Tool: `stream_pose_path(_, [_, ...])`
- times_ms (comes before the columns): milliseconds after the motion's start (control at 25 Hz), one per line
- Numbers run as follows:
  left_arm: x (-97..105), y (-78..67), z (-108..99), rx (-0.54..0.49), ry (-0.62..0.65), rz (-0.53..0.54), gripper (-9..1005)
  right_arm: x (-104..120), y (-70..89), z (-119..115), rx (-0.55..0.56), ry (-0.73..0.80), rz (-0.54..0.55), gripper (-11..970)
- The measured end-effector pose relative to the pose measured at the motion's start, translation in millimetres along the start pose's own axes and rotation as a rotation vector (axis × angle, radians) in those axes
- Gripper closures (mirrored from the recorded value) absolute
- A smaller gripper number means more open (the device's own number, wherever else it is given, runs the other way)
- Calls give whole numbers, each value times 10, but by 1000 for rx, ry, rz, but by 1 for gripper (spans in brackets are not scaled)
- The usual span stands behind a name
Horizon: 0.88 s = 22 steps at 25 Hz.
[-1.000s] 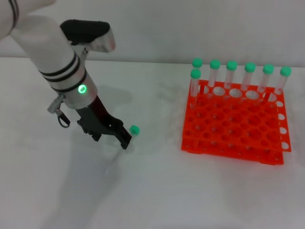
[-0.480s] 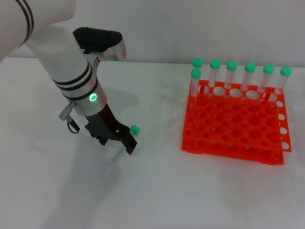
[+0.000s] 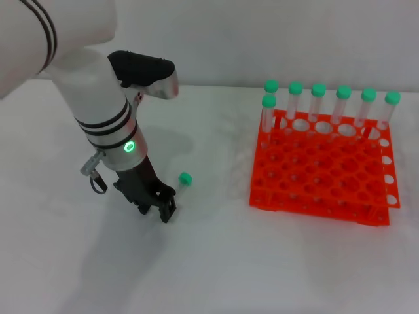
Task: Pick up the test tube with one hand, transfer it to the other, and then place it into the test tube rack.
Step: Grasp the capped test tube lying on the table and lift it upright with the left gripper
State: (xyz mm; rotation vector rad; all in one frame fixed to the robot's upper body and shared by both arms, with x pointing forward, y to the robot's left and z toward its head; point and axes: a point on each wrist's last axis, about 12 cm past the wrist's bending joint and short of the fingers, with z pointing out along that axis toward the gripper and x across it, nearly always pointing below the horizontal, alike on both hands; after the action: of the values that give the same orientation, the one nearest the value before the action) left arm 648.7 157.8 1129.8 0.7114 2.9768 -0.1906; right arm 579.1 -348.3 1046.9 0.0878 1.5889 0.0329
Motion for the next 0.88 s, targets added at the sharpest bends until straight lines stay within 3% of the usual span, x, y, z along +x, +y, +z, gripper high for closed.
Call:
stream_pose_path(120, [-5, -1, 11, -2, -7, -1, 504, 8, -10, -10, 4, 2, 6, 119])
stream_pose_path(360, [-16, -25, 25, -1, -11, 9, 558, 22, -32, -33, 12, 6, 9, 121])
stream_pose_path(560, [-36, -28, 45, -6, -34, 11, 775, 33, -52, -52, 20, 8, 13, 123])
stream_pose_path(880, [-164, 43, 41, -37, -165, -3, 804, 33, -63, -57, 23, 8, 14, 125])
